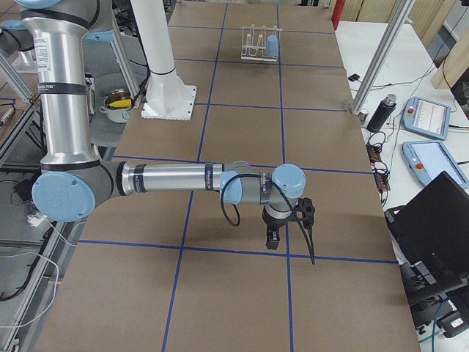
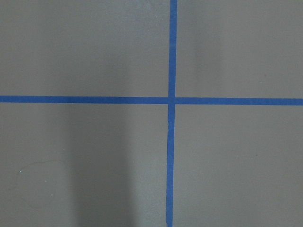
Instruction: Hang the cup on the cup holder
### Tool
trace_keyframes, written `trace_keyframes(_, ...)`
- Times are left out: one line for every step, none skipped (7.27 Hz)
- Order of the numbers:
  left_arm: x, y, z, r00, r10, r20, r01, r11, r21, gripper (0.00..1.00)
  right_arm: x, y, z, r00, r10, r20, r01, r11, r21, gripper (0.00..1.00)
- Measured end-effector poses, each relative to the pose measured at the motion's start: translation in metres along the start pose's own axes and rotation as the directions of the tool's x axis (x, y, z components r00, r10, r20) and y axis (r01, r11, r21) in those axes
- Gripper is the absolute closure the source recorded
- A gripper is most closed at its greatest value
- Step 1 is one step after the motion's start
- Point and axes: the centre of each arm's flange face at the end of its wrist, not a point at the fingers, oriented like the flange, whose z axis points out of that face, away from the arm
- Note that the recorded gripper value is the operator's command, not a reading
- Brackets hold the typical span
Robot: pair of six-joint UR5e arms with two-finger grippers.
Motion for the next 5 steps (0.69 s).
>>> trace_keyframes(-0.0025,0.0005,0.0025,1.0,-0.005,-0.004,0.005,1.0,-0.004,0.01,-0.0012,-0.0007,-0.0011,1.0,-0.002,0.001,0.002,1.0,0.002,0.0)
trace_keyframes(-0.004,0.0007,0.0038,1.0,-0.007,-0.005,0.007,1.0,-0.007,0.01,-0.0023,-0.0015,-0.0023,1.0,-0.004,0.001,0.004,1.0,0.004,0.0)
trace_keyframes(-0.0046,0.0008,0.0043,1.0,-0.008,-0.006,0.008,1.0,-0.007,0.01,-0.0028,-0.0019,-0.0029,1.0,-0.005,-0.001,0.005,1.0,0.005,0.0)
trace_keyframes(-0.0047,0.0009,0.0044,1.0,-0.008,-0.006,0.008,1.0,-0.008,0.01,-0.0027,-0.0018,-0.0029,1.0,-0.005,-0.002,0.005,1.0,0.005,0.0)
trace_keyframes(-0.0049,0.0009,0.0045,1.0,-0.008,-0.006,0.008,1.0,-0.008,0.01,-0.0021,-0.0011,-0.0025,1.0,-0.004,-0.003,0.004,1.0,0.004,0.0)
